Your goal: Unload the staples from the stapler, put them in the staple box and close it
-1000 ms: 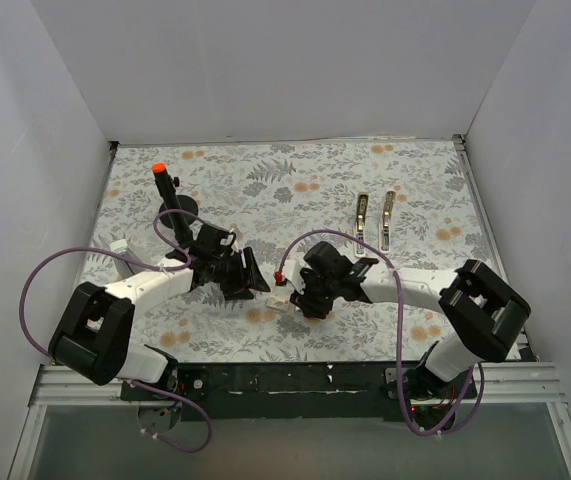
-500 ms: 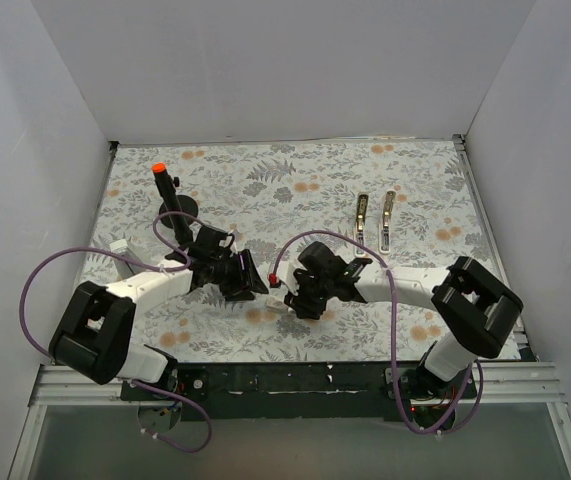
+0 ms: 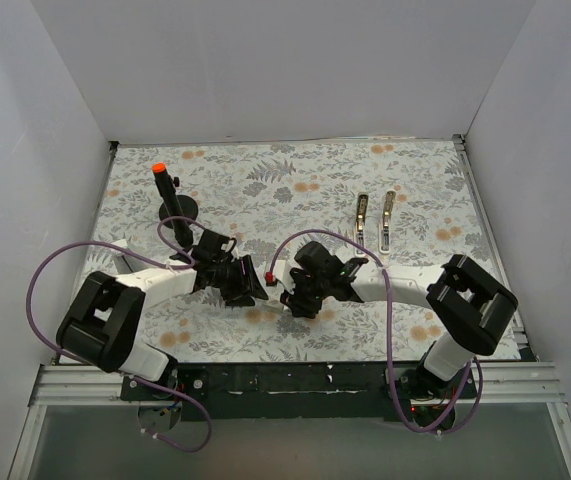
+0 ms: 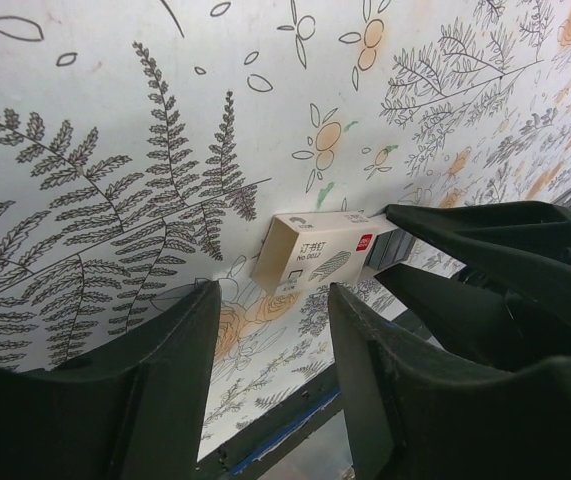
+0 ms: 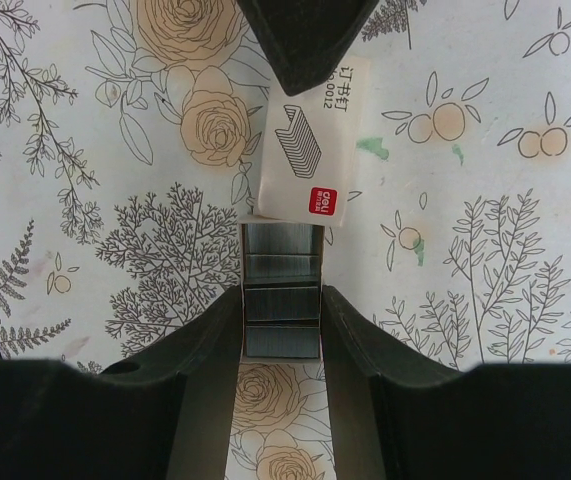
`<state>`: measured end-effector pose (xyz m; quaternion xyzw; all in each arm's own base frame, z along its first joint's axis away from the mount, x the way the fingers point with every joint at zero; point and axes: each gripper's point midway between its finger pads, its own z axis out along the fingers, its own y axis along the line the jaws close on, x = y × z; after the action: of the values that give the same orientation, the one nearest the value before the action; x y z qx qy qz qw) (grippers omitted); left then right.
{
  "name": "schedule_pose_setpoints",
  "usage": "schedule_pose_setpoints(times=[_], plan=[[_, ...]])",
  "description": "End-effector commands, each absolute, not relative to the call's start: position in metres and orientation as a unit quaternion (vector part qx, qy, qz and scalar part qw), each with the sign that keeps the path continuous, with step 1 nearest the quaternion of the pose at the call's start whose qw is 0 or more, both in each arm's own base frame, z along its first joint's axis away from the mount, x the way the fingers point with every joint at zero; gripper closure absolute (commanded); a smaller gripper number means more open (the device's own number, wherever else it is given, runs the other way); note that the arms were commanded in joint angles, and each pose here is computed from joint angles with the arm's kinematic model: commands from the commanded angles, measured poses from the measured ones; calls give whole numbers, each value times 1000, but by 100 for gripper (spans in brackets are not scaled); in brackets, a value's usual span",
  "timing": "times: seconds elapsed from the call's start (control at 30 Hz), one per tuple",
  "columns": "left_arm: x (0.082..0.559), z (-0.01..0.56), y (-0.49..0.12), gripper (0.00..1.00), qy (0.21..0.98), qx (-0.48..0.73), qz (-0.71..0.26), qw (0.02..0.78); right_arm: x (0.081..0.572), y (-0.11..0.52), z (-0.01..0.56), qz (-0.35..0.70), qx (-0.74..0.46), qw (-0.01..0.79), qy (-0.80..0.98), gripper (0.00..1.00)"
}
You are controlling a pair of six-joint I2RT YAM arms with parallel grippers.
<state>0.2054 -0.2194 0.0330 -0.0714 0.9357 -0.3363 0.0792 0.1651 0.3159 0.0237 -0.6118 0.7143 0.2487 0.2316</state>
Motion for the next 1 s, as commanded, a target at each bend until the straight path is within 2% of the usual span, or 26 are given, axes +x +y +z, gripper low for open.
schedule_pose_setpoints(times=[0.0,0.6,0.97], plan=[[208,27,-217,53,937,-65,-332,83,161,307,11,235,-604,214,731,57],[210,22,-213,59,943,-66,-316,87,176,296,11,193,-589,230,751,56],[210,24,-214,59,942,-69,-318,87,168,303,11,220,-590,217,746,56]])
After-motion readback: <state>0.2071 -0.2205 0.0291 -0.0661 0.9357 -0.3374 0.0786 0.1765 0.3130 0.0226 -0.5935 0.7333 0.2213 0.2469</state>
